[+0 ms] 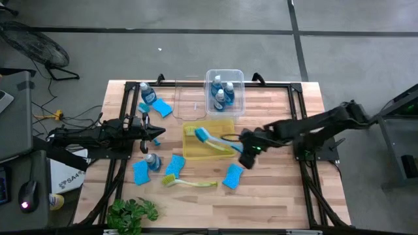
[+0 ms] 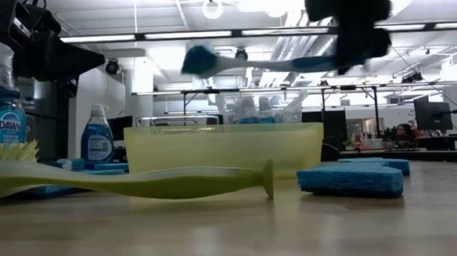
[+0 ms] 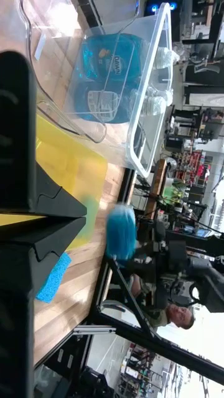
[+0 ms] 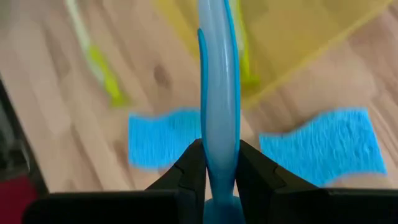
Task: Pick & Place Kitchen Sink Supplies
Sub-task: Put the blue toilet brush into the yellow bin, then put the blue sponge into the transparent bin
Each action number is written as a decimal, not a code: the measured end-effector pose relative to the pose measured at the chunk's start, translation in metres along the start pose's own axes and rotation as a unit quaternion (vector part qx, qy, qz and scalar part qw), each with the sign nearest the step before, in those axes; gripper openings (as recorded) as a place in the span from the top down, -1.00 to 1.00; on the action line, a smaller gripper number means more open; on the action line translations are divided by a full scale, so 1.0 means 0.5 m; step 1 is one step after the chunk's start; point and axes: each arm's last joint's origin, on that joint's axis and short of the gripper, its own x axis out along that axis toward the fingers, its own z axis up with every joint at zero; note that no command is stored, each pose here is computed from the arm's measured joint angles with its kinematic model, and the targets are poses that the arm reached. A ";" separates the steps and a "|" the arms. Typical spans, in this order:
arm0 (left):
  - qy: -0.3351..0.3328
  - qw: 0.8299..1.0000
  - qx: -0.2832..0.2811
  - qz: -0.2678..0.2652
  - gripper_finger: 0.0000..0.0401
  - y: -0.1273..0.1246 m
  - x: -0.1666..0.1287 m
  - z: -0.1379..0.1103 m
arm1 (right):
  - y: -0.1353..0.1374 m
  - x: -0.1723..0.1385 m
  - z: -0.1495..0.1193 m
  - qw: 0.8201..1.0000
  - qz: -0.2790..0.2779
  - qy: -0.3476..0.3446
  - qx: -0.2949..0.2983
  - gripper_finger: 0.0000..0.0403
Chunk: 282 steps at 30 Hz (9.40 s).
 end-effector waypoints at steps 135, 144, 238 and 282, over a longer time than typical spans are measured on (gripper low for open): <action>0.000 1.000 0.000 0.000 0.99 0.000 0.000 0.000 | -0.157 0.182 -0.131 0.917 -0.098 0.087 0.377 0.80; 0.000 1.000 0.000 0.000 0.99 0.000 0.000 0.000 | -0.159 0.153 -0.133 0.940 -0.089 0.083 0.318 0.97; -0.083 0.991 0.049 0.089 0.11 -0.096 0.223 0.356 | 0.000 -0.157 0.119 0.898 -0.174 -0.402 0.034 1.00; -0.044 0.987 0.016 0.152 0.13 -0.104 0.381 0.323 | 0.085 -0.060 0.220 0.910 -0.208 -0.347 -0.083 1.00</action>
